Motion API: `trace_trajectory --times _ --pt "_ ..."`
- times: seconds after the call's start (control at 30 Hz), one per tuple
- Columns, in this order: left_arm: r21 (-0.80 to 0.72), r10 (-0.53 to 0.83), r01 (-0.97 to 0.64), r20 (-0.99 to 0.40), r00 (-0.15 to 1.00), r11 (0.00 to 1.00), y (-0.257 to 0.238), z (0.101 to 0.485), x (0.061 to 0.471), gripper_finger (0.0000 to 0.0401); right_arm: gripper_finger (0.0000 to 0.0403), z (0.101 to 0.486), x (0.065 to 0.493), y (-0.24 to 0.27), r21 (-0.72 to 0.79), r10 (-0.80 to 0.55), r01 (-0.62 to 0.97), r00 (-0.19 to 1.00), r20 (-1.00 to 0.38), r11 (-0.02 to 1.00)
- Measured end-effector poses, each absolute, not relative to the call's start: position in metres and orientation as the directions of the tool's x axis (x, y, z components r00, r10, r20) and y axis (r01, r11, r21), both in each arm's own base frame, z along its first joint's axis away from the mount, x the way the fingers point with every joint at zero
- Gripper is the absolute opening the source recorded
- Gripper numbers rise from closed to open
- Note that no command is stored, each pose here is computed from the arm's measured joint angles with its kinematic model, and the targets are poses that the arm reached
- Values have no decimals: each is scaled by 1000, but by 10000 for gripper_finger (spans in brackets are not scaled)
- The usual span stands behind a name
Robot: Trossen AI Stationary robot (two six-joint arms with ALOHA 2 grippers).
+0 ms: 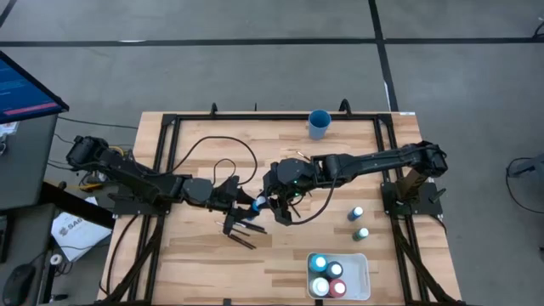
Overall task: Pick & Place Paint Supplies
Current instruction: Put the left small blue paint bottle into the white bin
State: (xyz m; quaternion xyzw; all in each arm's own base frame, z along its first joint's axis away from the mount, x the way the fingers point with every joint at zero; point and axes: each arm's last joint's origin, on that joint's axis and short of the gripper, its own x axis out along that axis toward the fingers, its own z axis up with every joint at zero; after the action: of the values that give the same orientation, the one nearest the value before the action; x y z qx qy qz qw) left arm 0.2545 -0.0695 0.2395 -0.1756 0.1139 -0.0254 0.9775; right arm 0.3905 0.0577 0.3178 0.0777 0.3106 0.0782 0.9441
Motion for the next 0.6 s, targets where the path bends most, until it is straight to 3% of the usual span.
trace_trajectory --times 0.33,0.6 --pt "-356 -108 29 -205 973 934 -70 240 255 179 106 318 389 57 194 192 -92 778 -598 977" --pt "-404 -223 113 -237 946 908 -82 238 251 216 106 335 366 59 194 190 -80 729 -658 978"
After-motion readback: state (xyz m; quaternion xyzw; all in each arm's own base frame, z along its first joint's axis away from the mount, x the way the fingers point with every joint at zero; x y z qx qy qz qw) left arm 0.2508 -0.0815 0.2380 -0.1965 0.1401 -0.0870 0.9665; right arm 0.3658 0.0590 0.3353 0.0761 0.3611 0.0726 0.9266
